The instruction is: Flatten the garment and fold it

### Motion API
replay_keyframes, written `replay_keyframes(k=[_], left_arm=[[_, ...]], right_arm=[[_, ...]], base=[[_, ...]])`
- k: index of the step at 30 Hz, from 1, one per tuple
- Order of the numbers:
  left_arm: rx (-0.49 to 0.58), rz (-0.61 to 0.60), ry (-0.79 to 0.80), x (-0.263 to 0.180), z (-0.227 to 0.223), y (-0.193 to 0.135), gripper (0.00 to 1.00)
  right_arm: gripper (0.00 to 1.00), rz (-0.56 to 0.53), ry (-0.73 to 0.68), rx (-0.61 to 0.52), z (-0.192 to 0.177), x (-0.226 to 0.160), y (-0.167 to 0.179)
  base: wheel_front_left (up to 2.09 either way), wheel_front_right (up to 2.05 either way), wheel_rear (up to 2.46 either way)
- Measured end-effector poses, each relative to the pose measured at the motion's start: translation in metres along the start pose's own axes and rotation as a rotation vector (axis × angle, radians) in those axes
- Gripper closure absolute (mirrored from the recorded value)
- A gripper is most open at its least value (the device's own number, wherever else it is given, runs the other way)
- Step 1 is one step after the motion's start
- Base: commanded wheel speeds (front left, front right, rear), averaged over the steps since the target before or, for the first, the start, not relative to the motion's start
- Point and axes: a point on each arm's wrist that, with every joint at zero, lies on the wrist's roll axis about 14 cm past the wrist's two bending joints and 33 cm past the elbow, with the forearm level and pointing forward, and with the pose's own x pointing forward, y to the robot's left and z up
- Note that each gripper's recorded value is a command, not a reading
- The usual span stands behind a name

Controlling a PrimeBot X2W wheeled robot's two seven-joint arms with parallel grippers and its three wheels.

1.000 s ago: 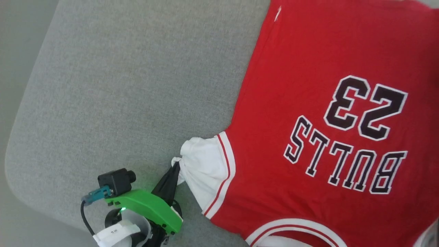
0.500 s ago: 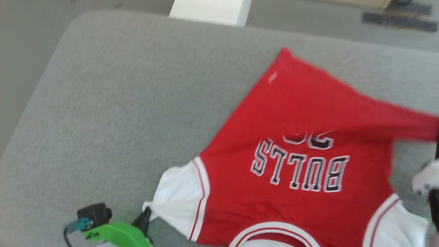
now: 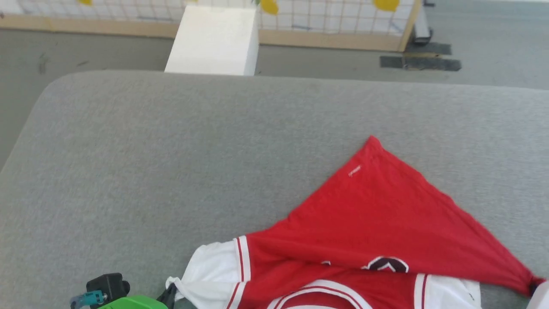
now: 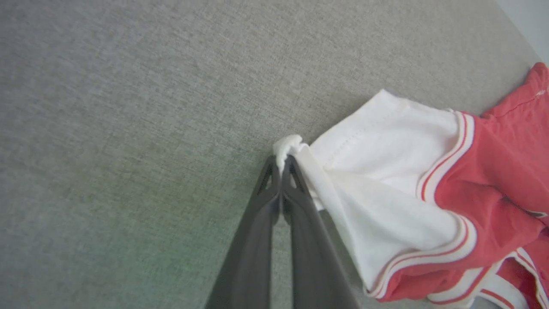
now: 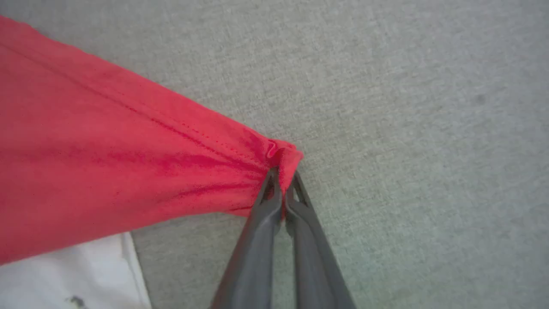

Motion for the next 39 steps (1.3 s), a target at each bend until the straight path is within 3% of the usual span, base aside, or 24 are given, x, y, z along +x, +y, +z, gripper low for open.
replay_keyframes(k=[7, 8, 9, 10, 15, 18, 23, 27, 32, 39], left_arm=[[0.003, -0.027, 0.005, 0.001, -0.001, -0.008, 1.00], [0.003, -0.026, 0.006, 0.001, -0.001, -0.008, 1.00], [0.003, -0.025, 0.007, 0.001, -0.001, -0.008, 1.00], [0.002, -0.025, 0.007, 0.001, -0.001, -0.008, 1.00], [-0.001, -0.022, 0.010, 0.000, -0.003, -0.007, 1.00], [-0.002, -0.021, 0.014, -0.001, -0.005, -0.006, 1.00], [-0.013, -0.014, 0.022, -0.002, -0.007, -0.004, 1.00], [-0.016, -0.009, 0.026, -0.002, -0.008, -0.002, 1.00], [-0.026, -0.003, 0.028, -0.001, -0.009, 0.000, 1.00], [-0.056, 0.014, 0.021, -0.001, -0.010, 0.004, 1.00]], right_arm=[[1.00, 0.031, 0.110, 0.053, -0.018, -0.006, -0.002], [0.75, 0.032, 0.102, 0.050, -0.015, -0.006, -0.002], [0.12, 0.034, 0.083, 0.047, -0.012, -0.006, 0.000], [0.00, 0.037, 0.059, 0.045, -0.009, -0.006, 0.001], [0.00, 0.066, -0.140, -0.001, 0.029, -0.006, 0.020], [0.00, 0.119, -0.337, -0.048, 0.073, -0.011, 0.048], [0.00, 0.297, -0.595, -0.114, 0.127, -0.028, 0.123], [0.00, 0.466, -0.717, -0.221, 0.149, -0.040, 0.186], [0.00, 0.538, -0.651, -0.340, 0.145, -0.021, 0.220], [0.00, 0.530, -0.391, -0.477, 0.123, 0.025, 0.245]], base=[[0.00, 0.00, 0.00], [0.00, 0.00, 0.00], [0.00, 0.00, 0.00], [0.00, 0.00, 0.00], [0.00, 0.00, 0.00], [0.00, 0.00, 0.00], [0.00, 0.00, 0.00], [0.00, 0.00, 0.00], [0.00, 0.00, 0.00], [0.00, 0.00, 0.00]])
